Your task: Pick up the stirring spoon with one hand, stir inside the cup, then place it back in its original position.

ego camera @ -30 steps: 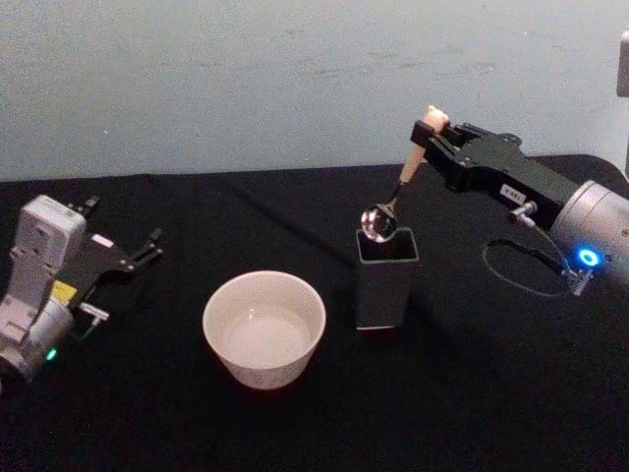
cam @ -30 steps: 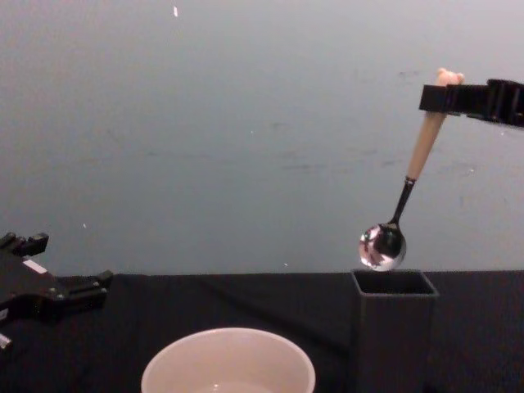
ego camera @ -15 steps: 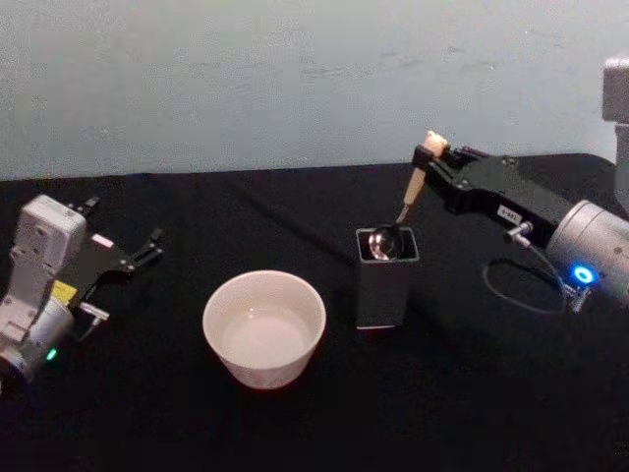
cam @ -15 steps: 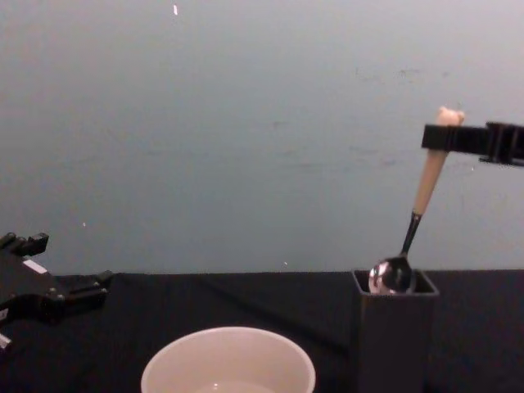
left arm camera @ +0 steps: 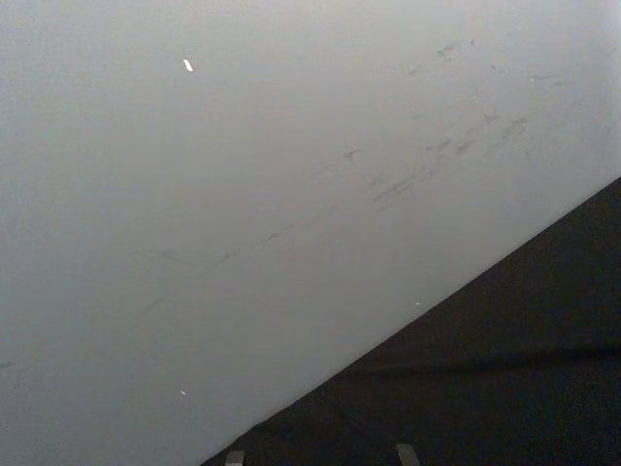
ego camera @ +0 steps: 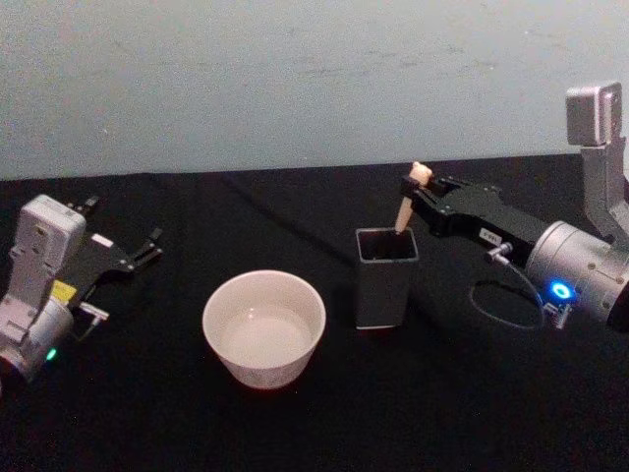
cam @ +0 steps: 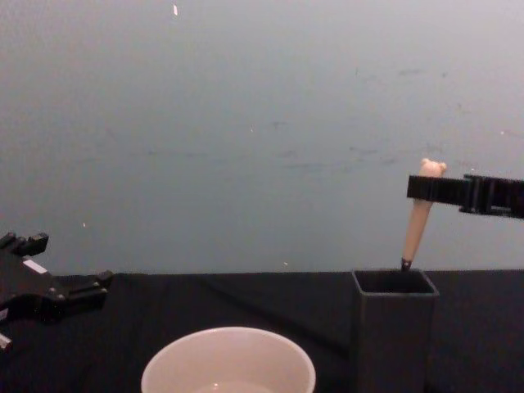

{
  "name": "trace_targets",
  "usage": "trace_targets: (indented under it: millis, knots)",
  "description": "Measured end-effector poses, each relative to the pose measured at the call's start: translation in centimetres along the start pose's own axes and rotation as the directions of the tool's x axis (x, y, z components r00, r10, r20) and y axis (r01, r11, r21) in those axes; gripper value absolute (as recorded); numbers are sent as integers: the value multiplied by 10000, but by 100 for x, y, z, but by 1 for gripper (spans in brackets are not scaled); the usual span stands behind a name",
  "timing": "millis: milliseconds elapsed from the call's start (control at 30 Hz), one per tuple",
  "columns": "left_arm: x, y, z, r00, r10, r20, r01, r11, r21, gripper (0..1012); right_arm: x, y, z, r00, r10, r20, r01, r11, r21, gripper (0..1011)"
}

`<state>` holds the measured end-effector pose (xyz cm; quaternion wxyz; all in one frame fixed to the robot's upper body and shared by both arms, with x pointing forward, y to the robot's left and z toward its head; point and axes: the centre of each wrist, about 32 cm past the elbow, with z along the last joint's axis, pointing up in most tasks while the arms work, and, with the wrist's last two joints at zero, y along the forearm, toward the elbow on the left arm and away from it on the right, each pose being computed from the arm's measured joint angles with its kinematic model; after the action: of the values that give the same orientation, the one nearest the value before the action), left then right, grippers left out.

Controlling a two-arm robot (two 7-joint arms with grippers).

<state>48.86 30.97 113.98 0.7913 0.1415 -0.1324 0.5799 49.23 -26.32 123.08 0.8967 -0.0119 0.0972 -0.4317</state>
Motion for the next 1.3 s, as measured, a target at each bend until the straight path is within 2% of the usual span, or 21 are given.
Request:
trace_targets:
  millis: [533, 1300]
  knots:
    - [0, 0, 0, 10000, 1, 0, -1, 10000, 0, 1001, 41, 91, -133, 9993, -153, -348, 130, 9978, -652, 211]
    - [0, 0, 0, 10000, 0, 0, 0, 10000, 1, 1001, 46, 164, -214, 9986, -383, -371, 336, 9923, -1193, 211]
